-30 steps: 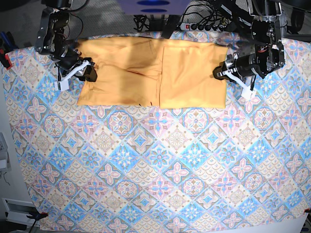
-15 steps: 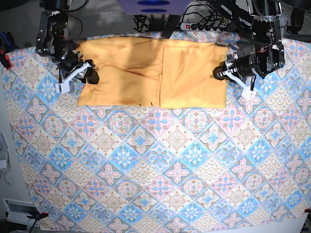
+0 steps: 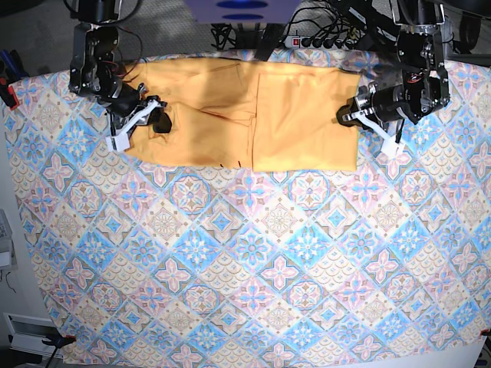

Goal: Fold the T-shirt properly
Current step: 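Lift and fold the right gripper's half over toward the left gripper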

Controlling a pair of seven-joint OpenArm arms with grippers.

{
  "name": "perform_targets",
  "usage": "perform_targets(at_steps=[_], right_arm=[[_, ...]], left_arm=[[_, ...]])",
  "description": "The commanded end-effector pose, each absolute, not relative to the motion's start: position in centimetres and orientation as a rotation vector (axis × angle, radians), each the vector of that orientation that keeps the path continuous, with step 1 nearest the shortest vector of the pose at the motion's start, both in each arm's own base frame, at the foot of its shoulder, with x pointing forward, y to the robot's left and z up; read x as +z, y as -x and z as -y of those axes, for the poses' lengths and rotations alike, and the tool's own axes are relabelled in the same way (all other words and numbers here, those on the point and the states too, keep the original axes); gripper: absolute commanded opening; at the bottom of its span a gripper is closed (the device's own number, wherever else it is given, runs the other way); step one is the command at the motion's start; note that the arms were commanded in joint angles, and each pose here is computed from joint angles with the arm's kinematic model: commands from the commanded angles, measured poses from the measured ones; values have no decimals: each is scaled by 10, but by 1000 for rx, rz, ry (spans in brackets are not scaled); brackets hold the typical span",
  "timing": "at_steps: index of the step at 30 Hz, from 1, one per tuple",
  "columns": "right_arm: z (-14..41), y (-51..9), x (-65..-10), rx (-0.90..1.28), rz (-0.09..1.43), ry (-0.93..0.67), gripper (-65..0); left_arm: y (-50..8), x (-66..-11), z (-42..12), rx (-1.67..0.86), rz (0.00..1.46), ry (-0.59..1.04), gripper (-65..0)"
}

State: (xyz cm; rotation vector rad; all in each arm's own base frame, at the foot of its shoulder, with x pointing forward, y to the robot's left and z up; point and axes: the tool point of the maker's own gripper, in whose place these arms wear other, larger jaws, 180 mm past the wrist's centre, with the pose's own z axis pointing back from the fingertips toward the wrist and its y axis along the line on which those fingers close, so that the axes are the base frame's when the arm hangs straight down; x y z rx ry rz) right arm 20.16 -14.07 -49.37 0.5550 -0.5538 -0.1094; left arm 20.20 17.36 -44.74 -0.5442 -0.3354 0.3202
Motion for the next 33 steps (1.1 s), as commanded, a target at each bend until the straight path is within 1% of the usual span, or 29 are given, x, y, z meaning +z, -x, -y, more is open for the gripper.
perform_targets(at_steps=[1,5,13,18,24,27,29,32,33], right_arm=[[144,-177,-509,-58,431,-510,-650],[154,-193,-502,-35,450,-490,-650],[151,-260,-459,38,605,-485,-650],[152,-292,-441,64,651,-481,-650],[170,-328,-414,104,728,-437,-650],[175,-336,-406,117,743,-421,-650],[174,-335,-405,134,725,-416,-650],[165,-336,-392,172,745,-417,-650],[155,-338,-387,199,758,-427,-650]], left_arm=[[-210,-439,-175,317,367,556,-650],[-212,-440,-163,329,371,586,-650],[-234,-431,-133,338,409,662,-650],[-242,-427,-123,337,421,688,-650],[-245,-426,-109,295,413,704,-650],[-247,-427,-108,297,408,707,-650],[-249,-435,-109,314,386,711,-650],[-250,-441,-110,330,367,713,-650],[-250,-440,-110,330,369,714,-650]])
